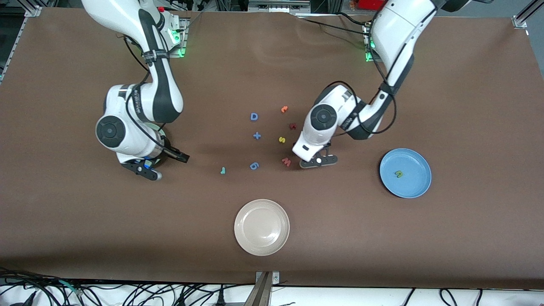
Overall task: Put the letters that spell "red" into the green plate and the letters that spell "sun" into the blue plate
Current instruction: 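Reach the teal r with the right gripper while the left gripper drops the yellow u, then grasp the teal r with the right gripper while the left gripper reaches the yellow s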
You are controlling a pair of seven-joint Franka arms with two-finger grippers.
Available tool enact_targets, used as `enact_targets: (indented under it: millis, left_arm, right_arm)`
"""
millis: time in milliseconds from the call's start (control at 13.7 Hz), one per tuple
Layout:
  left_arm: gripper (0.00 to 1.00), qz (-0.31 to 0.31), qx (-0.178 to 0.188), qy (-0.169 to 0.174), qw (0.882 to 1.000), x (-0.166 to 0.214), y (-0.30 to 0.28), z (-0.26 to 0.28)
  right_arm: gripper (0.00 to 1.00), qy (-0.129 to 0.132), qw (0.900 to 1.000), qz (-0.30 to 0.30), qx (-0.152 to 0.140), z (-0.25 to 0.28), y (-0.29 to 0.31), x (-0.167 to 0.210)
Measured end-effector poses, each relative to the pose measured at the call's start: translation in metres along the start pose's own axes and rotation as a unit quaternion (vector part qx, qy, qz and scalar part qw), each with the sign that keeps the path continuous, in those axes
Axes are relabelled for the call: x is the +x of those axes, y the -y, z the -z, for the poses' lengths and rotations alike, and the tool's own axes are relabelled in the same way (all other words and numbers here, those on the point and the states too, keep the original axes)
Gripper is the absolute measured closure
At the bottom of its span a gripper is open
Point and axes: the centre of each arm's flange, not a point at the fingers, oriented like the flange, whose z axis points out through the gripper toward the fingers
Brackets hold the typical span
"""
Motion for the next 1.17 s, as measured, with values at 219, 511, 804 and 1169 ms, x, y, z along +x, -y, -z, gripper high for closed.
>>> enact_targets:
  millis: [219, 511, 804, 1169]
  left_arm:
    - [0.73, -0.026, 0.016, 0.022, 0.999, 0.053, 0.059, 0.034]
    - [0.73, -0.075, 0.009, 0.034, 0.997, 0.110, 0.159, 0.048]
    - [0.73, -0.145, -0.003, 0.042, 0.989, 0.146, 0.264, 0.044]
    - [0.71, -0.168, 0.006, 0.055, 0.984, 0.158, 0.319, 0.022]
  right_arm:
    - [0.03, -0.018, 0.999, 0.032, 0.009, -0.021, 0.049, -0.011]
    - [0.03, -0.055, 0.996, 0.060, 0.027, -0.058, 0.087, -0.023]
    - [0.04, -0.075, 0.994, 0.068, 0.034, -0.078, 0.097, -0.024]
    - [0.12, -0.089, 0.993, 0.077, 0.034, -0.093, 0.105, -0.029]
